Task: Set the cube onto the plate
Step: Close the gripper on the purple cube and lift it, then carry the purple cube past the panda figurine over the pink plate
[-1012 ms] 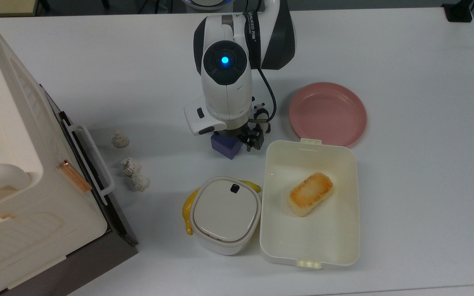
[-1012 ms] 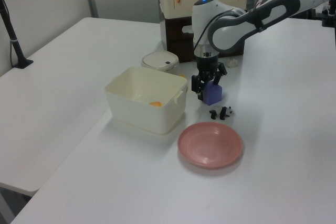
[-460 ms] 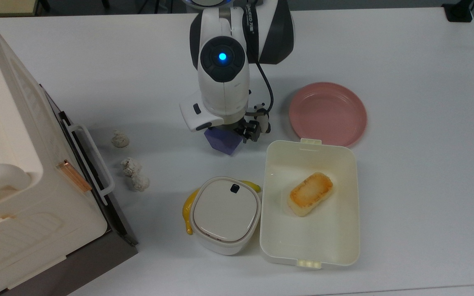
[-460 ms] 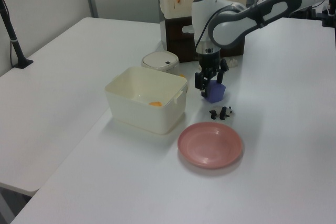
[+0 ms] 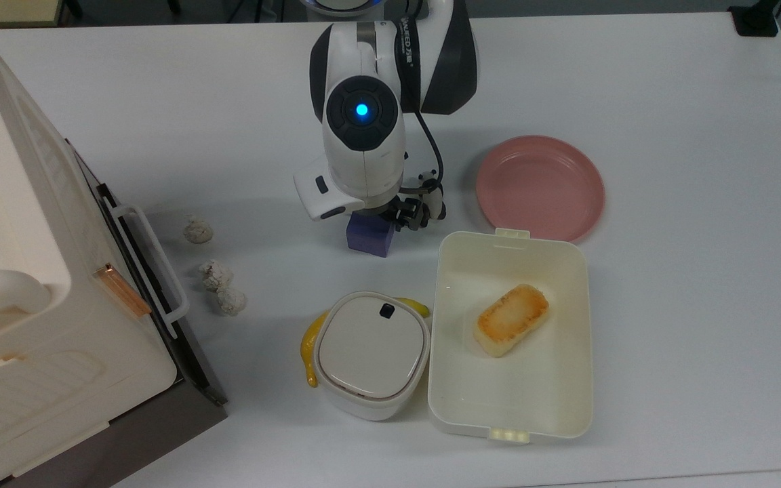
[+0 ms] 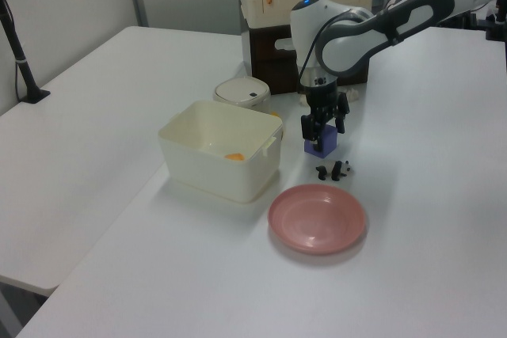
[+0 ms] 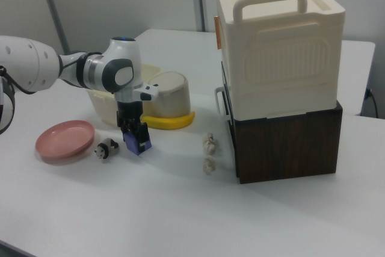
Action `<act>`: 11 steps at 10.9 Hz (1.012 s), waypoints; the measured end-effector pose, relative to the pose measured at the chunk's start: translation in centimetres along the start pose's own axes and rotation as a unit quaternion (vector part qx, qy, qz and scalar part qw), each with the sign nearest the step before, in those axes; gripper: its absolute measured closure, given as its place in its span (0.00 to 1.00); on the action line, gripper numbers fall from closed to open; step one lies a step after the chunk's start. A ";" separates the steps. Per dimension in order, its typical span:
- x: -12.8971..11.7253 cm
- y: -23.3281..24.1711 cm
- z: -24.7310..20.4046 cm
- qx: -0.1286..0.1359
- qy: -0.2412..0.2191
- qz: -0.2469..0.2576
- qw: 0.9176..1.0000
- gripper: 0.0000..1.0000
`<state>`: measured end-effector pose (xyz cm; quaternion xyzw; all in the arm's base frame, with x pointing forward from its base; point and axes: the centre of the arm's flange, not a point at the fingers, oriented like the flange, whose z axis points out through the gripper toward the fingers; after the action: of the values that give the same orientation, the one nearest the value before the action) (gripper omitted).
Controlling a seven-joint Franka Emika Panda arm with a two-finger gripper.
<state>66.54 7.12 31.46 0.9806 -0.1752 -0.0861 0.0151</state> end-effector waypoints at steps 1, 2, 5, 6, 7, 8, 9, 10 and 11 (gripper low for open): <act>0.1 0.0 0.3 -0.001 -0.001 0.000 1.000 0.00; 0.1 0.0 0.3 -0.001 -0.002 0.000 1.000 0.00; 0.1 0.0 0.1 0.000 0.001 -0.004 1.000 0.38; 0.1 0.0 -0.1 0.001 0.002 -0.012 1.000 0.45; 0.1 0.0 -0.3 0.001 0.002 -0.022 1.000 0.46; -0.3 -0.1 -0.8 -0.002 -0.007 -0.041 0.999 0.46; -1.3 -0.2 -1.8 -0.007 -0.028 -0.066 0.997 0.46; -2.8 -0.7 -3.7 -0.009 -0.047 -0.093 0.995 0.46; -4.9 -1.8 -6.2 -0.009 -0.058 -0.119 0.991 0.46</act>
<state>63.70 10.55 38.27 0.9877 -0.0571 -0.1453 0.0038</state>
